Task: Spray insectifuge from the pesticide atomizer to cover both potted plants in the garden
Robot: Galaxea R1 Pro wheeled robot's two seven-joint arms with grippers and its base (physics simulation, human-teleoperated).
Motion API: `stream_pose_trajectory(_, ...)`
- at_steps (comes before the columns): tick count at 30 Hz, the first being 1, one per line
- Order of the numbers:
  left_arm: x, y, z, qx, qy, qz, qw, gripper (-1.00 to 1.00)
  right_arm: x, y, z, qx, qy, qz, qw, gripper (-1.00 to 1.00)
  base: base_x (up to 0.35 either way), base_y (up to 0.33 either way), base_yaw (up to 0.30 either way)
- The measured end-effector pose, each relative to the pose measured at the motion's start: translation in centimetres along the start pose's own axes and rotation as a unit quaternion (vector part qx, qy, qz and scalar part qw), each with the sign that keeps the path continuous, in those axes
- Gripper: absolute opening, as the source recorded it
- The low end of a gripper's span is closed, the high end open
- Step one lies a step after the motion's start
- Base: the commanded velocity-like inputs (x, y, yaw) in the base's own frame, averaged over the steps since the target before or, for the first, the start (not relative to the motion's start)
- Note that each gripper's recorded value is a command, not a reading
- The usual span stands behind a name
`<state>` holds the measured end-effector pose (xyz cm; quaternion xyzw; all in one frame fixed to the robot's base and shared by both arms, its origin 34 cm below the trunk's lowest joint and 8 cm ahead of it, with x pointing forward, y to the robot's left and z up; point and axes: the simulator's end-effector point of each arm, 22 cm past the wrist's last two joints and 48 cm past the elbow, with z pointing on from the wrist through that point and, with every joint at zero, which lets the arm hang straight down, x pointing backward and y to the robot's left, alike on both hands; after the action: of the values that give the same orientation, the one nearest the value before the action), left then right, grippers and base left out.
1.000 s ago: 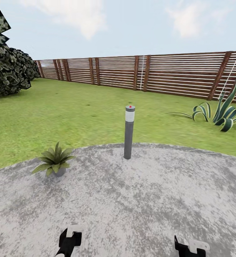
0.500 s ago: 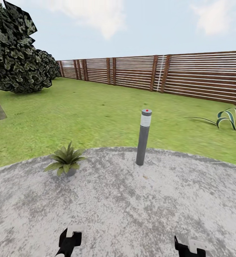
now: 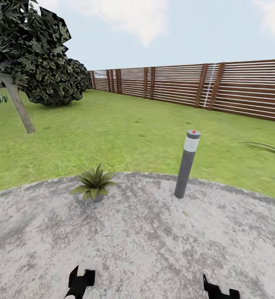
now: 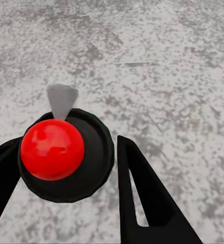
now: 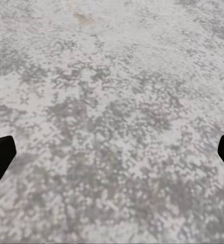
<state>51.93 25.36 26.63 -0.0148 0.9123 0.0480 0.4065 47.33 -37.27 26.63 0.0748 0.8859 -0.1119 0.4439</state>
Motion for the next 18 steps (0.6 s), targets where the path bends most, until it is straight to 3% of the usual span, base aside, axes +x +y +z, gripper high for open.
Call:
stream_pose_trajectory(10,0.03,0.01,0.00,0.000,0.000,0.000,1.0000,-1.00,-0.01,0.00,0.01,0.000,0.000,0.000,1.0000,1.00,0.319,0.000,0.277)
stream_pose_trajectory(18,0.05,-0.03,0.01,0.001,0.000,0.002,1.0000,-1.00,0.03,-0.01,0.02,0.000,0.000,0.000,1.0000,1.00,0.069,0.000,0.277)
